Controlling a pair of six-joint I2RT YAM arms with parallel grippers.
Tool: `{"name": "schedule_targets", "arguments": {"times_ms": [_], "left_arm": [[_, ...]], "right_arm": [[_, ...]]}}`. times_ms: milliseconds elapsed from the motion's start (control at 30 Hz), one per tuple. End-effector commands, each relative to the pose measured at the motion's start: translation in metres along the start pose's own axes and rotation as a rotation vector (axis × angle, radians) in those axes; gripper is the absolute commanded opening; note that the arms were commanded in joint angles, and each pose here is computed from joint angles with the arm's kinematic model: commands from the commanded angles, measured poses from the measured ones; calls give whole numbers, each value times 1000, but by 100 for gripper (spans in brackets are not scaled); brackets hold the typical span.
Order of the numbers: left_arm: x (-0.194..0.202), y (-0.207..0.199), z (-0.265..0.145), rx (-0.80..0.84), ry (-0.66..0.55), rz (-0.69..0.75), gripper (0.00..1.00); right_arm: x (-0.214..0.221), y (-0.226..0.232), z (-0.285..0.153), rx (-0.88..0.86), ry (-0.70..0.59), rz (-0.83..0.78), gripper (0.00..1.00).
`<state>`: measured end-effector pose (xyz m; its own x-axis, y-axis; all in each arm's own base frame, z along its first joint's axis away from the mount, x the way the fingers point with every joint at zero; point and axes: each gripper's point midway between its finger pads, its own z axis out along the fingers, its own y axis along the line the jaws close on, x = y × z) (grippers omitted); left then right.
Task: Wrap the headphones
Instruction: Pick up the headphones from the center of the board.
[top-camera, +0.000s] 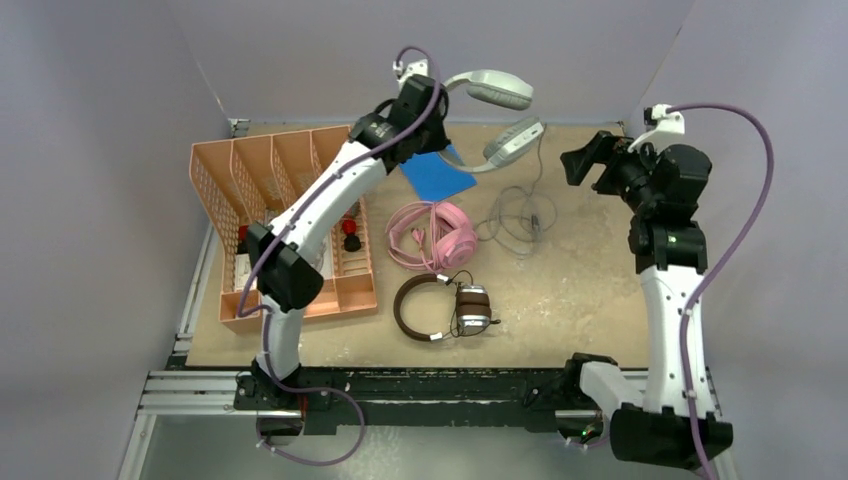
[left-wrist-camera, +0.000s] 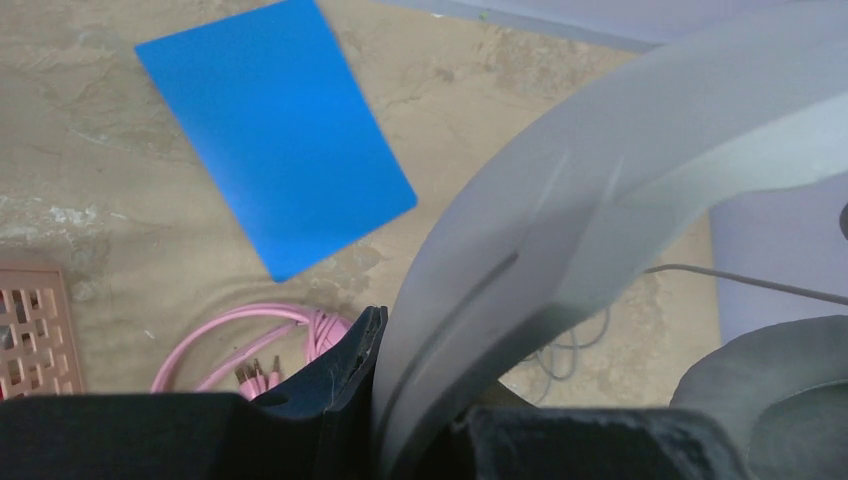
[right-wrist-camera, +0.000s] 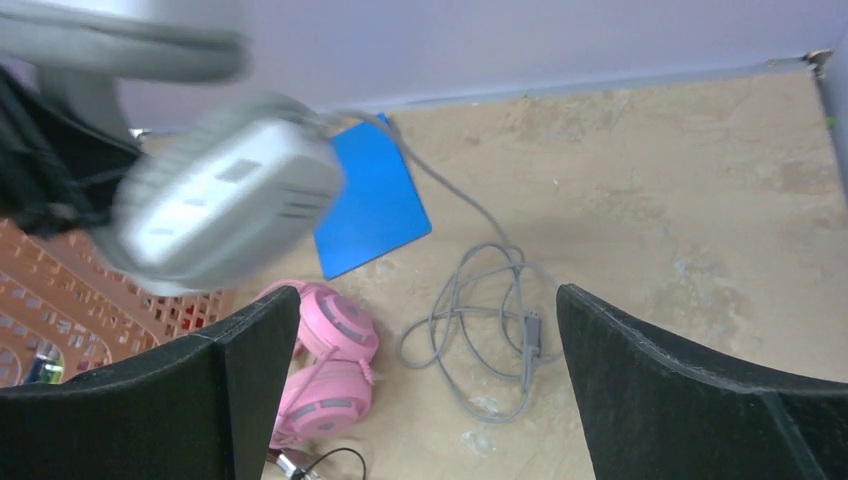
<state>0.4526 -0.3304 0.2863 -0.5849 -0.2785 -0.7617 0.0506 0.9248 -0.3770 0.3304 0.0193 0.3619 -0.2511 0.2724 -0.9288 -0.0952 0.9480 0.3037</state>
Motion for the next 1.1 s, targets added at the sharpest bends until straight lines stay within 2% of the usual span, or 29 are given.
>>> {"name": "schedule_targets", "arguments": {"times_ms": [0,100,233,433,700,767,900,967,1067], "left_arm": [[-58,-27,-54,262,-36,-97,0],[-65,-31,-65,342,-9,-117,0],[-69,-43,-82,445,15,-144,0],[-76,-55,-106,542,24,-179,0],[-91,-84,-147,725,36,-240,0],[-96,-91,-159,778,36,-253,0],[-110,-94,-189,825,-16,-250,0],[-118,-89,-201,813,-61,-235,0],[-128,-79,-211,766,-127,-222,0]], "right_arm": [[7,-5,29,-215,-64,42,99],[24,-21,39,-362,-98,166,98],[49,-3,58,-480,-89,47,98],[68,37,57,-661,-166,-85,99],[65,43,106,-603,-220,-91,96],[56,53,114,-631,-241,-71,89],[33,41,133,-518,-273,67,64],[5,30,130,-459,-324,106,53],[-55,24,110,-423,-401,109,24]]}}
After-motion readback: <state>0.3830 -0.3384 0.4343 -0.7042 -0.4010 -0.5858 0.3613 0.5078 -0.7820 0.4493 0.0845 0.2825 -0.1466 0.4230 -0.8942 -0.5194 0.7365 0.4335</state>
